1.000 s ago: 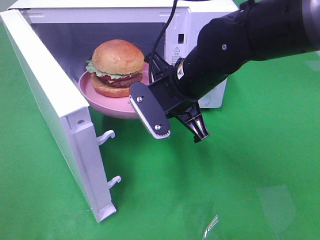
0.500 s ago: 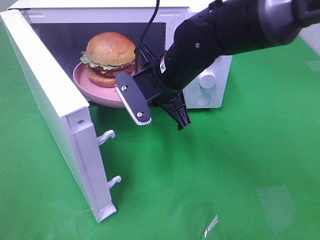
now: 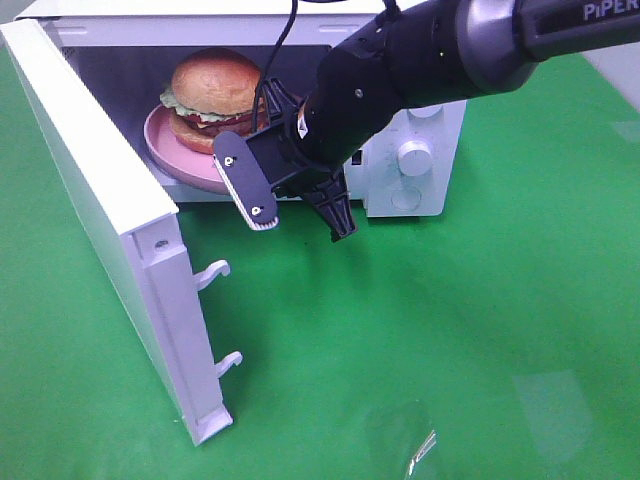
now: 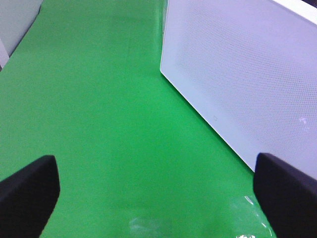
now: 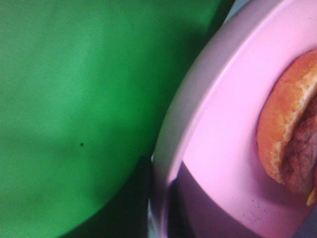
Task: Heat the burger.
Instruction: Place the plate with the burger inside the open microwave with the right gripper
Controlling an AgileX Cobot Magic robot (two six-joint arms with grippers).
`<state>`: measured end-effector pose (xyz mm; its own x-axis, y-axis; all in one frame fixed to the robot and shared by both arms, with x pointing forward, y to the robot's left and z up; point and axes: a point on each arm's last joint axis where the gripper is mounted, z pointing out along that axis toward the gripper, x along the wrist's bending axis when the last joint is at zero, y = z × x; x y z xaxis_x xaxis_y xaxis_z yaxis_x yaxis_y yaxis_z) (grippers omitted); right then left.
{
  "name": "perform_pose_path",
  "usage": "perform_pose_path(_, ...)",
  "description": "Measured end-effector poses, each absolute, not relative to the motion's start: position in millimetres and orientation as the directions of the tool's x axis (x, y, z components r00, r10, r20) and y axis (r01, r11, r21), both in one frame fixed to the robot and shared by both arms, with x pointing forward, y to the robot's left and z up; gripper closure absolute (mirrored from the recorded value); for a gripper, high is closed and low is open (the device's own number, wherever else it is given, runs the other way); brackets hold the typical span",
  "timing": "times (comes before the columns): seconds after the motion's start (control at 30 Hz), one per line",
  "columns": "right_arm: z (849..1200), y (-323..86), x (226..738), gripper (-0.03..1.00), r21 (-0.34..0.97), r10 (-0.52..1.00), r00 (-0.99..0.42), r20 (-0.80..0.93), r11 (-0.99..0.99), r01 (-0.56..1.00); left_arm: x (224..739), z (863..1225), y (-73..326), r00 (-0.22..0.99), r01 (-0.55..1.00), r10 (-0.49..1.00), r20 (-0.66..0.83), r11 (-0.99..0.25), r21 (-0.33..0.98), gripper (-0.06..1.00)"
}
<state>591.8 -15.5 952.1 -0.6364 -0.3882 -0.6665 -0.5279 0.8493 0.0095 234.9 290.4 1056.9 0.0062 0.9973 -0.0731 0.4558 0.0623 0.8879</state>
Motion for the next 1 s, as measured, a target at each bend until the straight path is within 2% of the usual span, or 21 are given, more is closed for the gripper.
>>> perform_pose_path(0.33, 952, 1, 614, 0.91, 0.042, -0.327, -0.65, -0.686, 0.874, -0.483, 235, 1057, 290, 0.006, 0.456, 0.997, -0.073, 0.062, 0.888, -0.03)
perform_pose_path(1.0, 945, 14, 636, 0.91, -0.014, -0.354, -0.645, -0.677, 0.883, -0.47, 235, 1057, 290, 0.006, 0.456, 0.997, -0.073, 0.062, 0.888, -0.03)
